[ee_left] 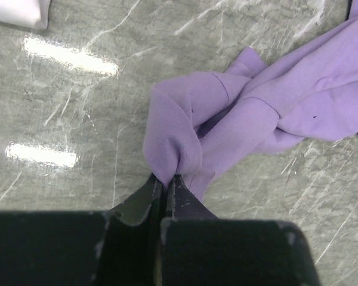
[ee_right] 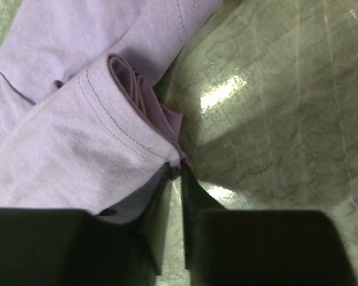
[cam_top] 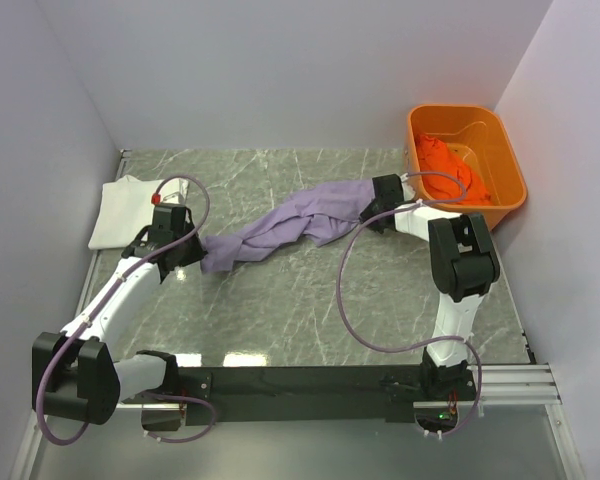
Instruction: Fold and stack the t-shirts
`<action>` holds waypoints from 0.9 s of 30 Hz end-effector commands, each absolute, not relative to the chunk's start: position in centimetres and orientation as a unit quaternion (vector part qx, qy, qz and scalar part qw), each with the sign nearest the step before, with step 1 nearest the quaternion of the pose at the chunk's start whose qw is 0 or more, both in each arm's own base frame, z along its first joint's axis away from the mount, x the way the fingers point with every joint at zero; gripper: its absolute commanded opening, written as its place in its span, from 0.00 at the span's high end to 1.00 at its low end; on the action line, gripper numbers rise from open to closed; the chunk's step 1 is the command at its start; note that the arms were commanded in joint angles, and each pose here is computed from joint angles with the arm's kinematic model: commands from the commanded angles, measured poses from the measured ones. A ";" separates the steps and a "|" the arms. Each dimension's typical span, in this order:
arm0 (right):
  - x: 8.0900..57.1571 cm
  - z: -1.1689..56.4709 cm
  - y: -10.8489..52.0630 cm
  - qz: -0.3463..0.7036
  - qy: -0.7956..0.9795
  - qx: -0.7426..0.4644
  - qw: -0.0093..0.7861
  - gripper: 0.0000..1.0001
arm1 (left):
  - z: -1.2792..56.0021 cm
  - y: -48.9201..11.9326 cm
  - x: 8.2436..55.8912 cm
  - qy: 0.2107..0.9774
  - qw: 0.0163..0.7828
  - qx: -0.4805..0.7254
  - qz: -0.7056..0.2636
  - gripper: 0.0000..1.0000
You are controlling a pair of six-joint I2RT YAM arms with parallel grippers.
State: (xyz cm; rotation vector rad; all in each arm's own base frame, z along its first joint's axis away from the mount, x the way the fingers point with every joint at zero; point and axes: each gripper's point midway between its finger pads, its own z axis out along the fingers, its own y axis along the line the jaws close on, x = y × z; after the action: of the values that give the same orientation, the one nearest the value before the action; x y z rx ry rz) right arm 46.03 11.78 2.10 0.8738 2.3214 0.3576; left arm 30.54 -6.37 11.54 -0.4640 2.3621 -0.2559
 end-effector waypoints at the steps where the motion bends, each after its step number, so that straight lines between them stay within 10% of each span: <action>1: 47.0 2.7 12.0 0.132 0.879 0.324 0.325 0.83 | 12.7 -6.1 31.1 0.904 0.378 -0.172 -0.103 0.99; 5: 47.5 3.8 11.7 0.124 0.881 0.309 0.335 1.00 | 12.7 -6.1 31.1 0.903 0.380 -0.173 -0.101 0.99; 27: 28.6 10.8 4.5 0.002 0.931 0.212 0.299 1.00 | 10.5 -6.8 27.9 0.909 0.332 -0.213 -0.132 0.99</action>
State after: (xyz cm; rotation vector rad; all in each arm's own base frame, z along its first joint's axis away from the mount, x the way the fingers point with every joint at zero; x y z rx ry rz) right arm 32.71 6.90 12.46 0.5942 2.3855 0.1723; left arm 28.67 -6.48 10.10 -0.5238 2.3887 -0.2924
